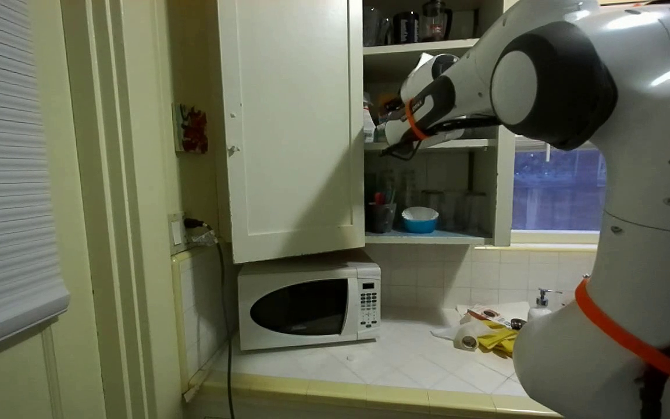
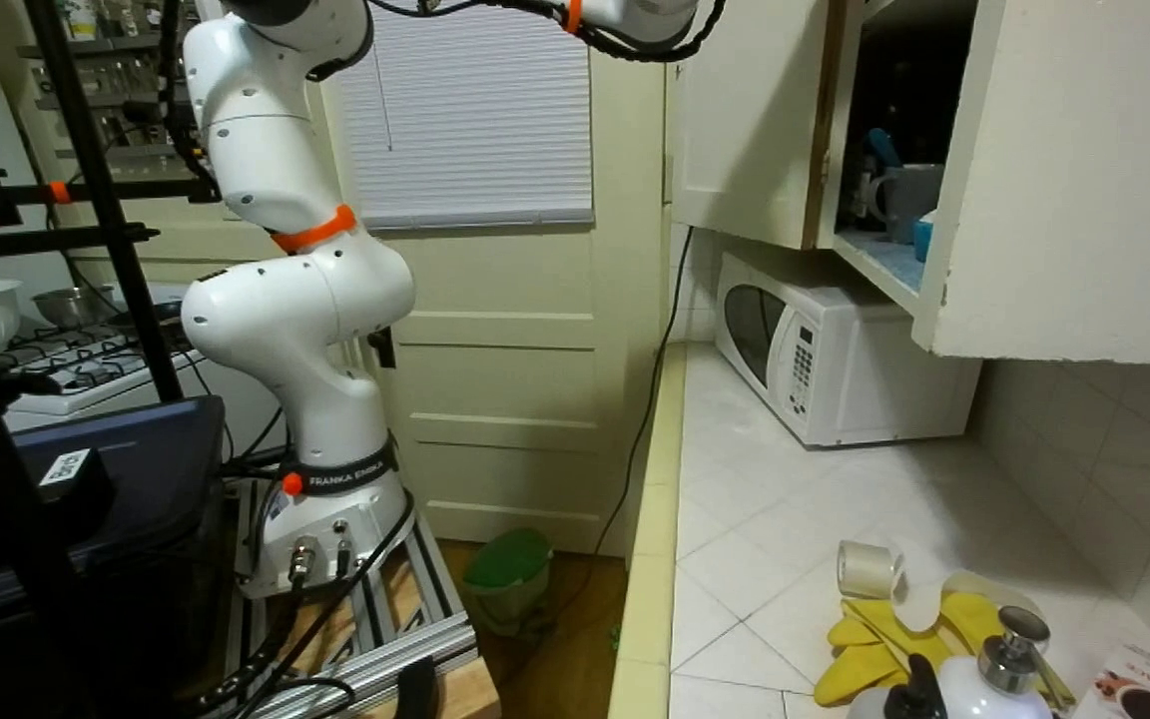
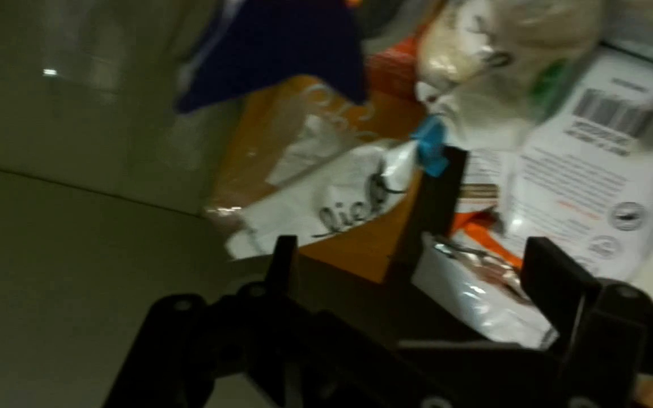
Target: Put the black and white object on the second shelf of the open cabinet on the right.
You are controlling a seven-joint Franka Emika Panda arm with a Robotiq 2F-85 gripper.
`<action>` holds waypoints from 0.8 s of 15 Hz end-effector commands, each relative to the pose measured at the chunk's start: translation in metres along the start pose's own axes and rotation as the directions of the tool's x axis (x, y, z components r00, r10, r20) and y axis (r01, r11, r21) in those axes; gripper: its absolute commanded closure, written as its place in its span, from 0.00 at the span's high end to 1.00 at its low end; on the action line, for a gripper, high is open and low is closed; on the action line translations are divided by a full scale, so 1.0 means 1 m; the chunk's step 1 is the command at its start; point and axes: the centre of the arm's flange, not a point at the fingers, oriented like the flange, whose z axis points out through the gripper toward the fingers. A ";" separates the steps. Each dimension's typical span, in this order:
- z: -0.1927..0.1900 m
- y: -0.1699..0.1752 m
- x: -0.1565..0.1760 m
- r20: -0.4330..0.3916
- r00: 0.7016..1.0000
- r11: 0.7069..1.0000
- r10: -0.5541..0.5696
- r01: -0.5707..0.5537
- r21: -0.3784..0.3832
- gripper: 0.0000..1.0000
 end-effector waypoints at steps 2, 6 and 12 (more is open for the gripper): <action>-0.067 -0.006 -0.010 -0.006 0.999 0.971 -0.051 0.051 0.233 1.00; -0.076 -0.009 -0.012 -0.014 0.994 0.980 -0.110 0.110 0.167 1.00; -0.155 0.070 -0.015 0.085 0.982 0.971 -0.168 0.179 -0.158 1.00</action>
